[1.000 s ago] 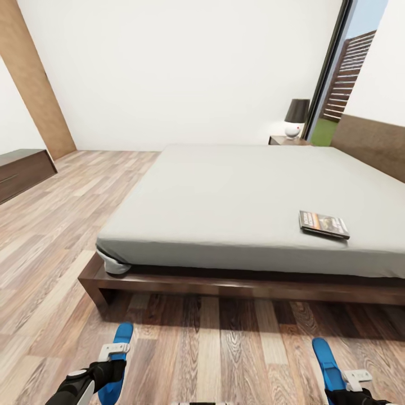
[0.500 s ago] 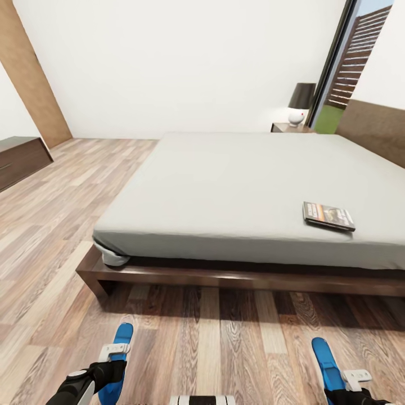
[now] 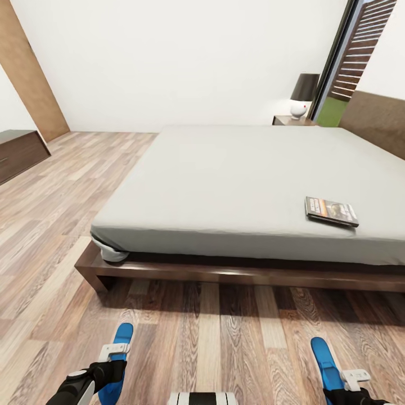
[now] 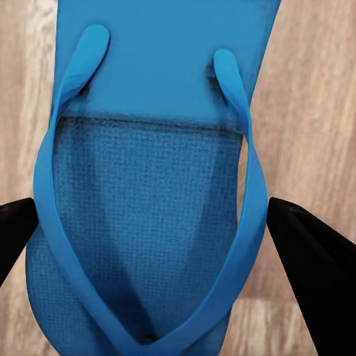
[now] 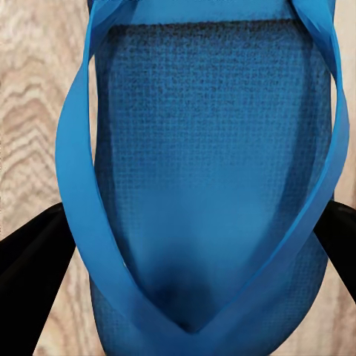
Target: In the bedroom, move the book from the bed onto either nightstand, and place the two sandals side by side next to the bed.
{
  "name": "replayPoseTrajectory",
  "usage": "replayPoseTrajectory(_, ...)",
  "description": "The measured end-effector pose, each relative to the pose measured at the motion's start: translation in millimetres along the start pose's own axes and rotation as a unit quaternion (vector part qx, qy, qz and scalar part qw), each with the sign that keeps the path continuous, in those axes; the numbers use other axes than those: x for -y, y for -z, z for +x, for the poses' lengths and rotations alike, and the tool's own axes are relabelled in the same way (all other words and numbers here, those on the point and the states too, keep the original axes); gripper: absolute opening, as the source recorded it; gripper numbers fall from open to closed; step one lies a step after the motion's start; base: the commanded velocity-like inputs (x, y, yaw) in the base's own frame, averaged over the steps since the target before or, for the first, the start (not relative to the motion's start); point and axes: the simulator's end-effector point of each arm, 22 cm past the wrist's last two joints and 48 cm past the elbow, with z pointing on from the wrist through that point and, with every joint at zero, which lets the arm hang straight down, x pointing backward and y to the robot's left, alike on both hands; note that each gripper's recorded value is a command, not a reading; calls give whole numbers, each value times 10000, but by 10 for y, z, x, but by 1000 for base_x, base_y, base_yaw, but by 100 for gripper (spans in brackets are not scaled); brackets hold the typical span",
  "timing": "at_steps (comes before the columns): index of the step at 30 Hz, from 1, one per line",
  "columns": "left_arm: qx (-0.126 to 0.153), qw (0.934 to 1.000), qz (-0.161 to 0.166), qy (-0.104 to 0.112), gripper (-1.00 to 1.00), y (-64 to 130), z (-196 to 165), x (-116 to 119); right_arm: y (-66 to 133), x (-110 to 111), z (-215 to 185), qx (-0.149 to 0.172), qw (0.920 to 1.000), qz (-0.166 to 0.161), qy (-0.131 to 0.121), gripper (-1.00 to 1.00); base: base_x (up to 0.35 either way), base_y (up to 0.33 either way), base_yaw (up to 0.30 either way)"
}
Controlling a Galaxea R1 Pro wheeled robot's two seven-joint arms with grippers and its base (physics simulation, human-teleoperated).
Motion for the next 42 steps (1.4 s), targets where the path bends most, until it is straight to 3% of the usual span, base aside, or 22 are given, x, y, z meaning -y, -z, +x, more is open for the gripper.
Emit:
replayPoseTrajectory(15,3,10000,0,5,-100,2,-2,-2,1,-3,-4,8,10000,-3,2,-100,181,0,0)
replayPoseTrajectory(26,1,10000,-4,4,-100,1,-1,-10,-1,-3,-2,6,10000,-2,1,-100,21,0,0)
replayPoseTrajectory(42,-326,9995,-30,17,-100,-156,293,-41,-126,-11,283,-320,9995,-14,-3,-100,0,0,0)
